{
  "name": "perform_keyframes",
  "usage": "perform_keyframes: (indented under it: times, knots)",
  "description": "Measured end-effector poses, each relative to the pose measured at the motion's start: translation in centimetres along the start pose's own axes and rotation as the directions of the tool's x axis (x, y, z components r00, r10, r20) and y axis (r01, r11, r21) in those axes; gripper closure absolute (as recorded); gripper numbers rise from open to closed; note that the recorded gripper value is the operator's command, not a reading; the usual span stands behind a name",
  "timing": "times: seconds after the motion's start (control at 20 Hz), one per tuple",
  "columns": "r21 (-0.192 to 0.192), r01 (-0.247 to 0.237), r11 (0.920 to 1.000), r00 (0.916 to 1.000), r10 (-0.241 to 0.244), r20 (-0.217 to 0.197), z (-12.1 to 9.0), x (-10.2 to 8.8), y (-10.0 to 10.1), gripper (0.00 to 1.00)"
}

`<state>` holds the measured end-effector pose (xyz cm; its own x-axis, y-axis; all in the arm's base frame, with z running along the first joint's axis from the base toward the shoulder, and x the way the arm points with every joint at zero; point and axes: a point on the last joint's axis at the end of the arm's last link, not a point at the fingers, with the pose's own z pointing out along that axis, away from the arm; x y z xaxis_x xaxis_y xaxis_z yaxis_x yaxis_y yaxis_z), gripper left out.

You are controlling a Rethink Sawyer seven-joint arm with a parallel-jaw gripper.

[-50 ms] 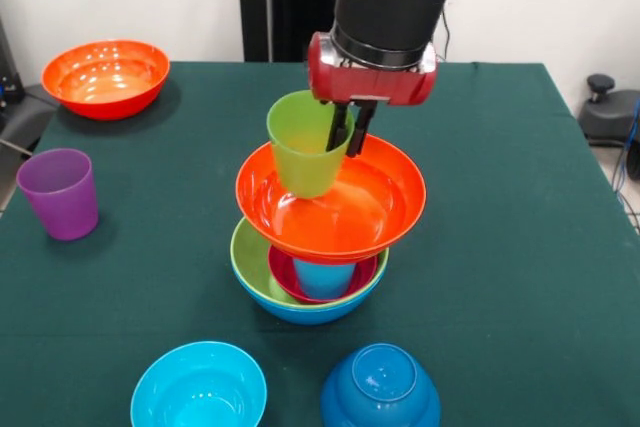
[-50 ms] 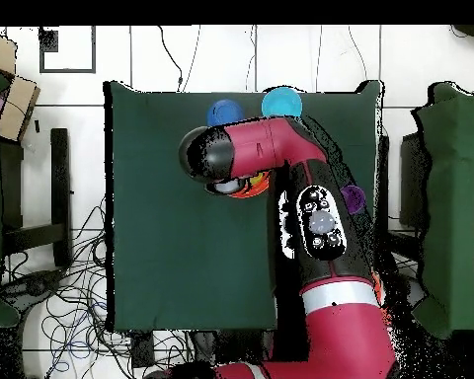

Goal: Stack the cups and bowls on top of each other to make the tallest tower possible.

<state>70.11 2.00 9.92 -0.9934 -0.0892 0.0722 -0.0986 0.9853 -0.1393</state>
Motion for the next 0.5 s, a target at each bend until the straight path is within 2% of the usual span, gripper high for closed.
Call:
perform_keyframes:
  times: [0.5]
  knots:
    - [0.023,-0.014,0.9996,0.9997,0.015,-0.019,0.19,0.67,-0.34,1.0]
